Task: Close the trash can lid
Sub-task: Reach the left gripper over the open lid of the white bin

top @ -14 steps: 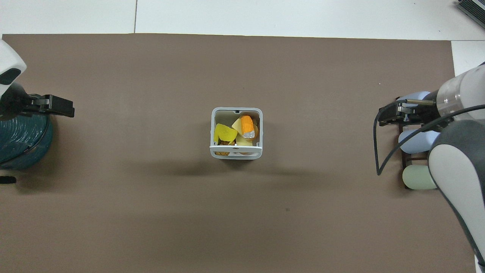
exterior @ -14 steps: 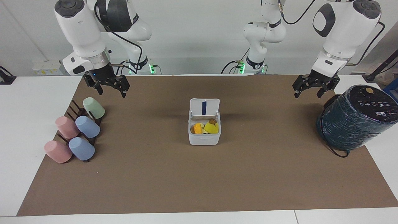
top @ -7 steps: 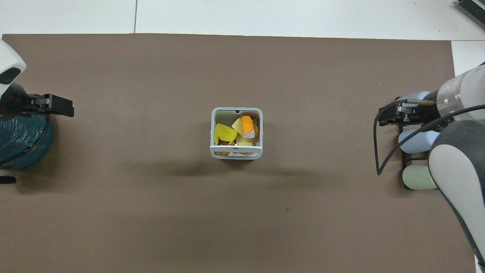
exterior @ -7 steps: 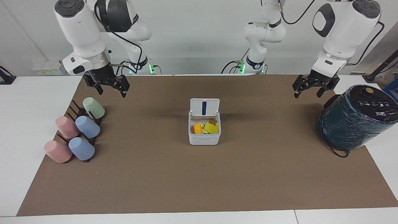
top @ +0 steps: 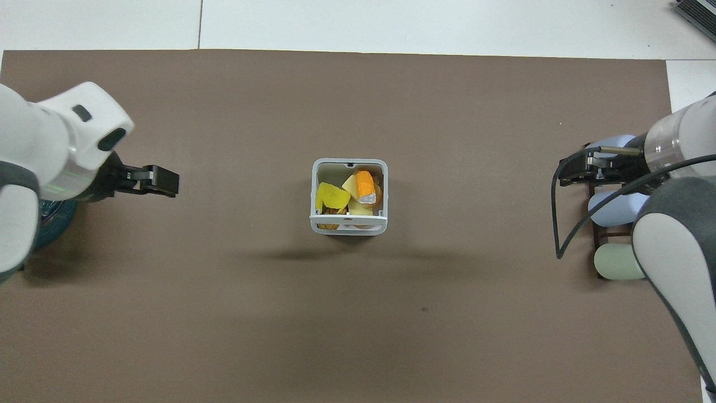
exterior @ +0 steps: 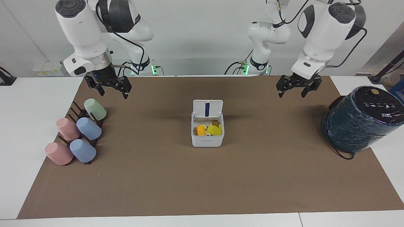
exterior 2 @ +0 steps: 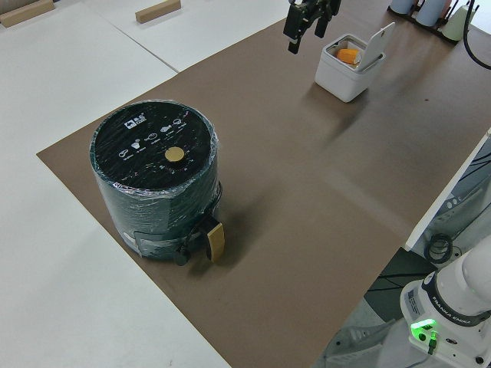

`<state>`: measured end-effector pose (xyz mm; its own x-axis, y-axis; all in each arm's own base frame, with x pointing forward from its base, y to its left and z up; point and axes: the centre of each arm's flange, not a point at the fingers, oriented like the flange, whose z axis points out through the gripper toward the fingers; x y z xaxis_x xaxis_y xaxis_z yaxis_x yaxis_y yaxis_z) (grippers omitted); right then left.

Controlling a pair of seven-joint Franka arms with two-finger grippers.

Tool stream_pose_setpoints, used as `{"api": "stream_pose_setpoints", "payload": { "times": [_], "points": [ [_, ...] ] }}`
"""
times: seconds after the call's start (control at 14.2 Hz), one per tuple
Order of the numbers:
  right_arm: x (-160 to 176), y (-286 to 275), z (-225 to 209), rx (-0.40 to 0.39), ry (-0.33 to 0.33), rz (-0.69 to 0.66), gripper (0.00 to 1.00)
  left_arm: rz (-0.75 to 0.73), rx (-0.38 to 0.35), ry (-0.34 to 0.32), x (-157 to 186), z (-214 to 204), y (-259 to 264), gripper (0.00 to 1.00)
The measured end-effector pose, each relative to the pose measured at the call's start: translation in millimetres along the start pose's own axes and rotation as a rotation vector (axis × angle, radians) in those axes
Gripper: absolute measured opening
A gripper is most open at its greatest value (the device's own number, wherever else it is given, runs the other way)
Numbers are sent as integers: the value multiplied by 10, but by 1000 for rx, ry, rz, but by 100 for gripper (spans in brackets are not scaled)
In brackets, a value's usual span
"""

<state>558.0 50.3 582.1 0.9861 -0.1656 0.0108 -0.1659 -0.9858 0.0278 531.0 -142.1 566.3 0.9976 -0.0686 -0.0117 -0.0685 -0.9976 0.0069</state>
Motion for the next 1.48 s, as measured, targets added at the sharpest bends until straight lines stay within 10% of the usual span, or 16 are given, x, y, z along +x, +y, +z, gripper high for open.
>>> {"api": "stream_pose_setpoints", "payload": {
  "times": [0.21, 0.56, 1.48],
  "points": [
    [0, 0, 0, 0, 0, 0, 100, 4, 6, -45, -391, 194, 621, 90],
    [0, 0, 0, 0, 0, 0, 100, -18, -13, -32, -945, 467, 1406, 33],
    [0, 0, 0, 0, 0, 0, 100, -192, -305, 223, -778, 1064, 2352, 20]
  ]
}}
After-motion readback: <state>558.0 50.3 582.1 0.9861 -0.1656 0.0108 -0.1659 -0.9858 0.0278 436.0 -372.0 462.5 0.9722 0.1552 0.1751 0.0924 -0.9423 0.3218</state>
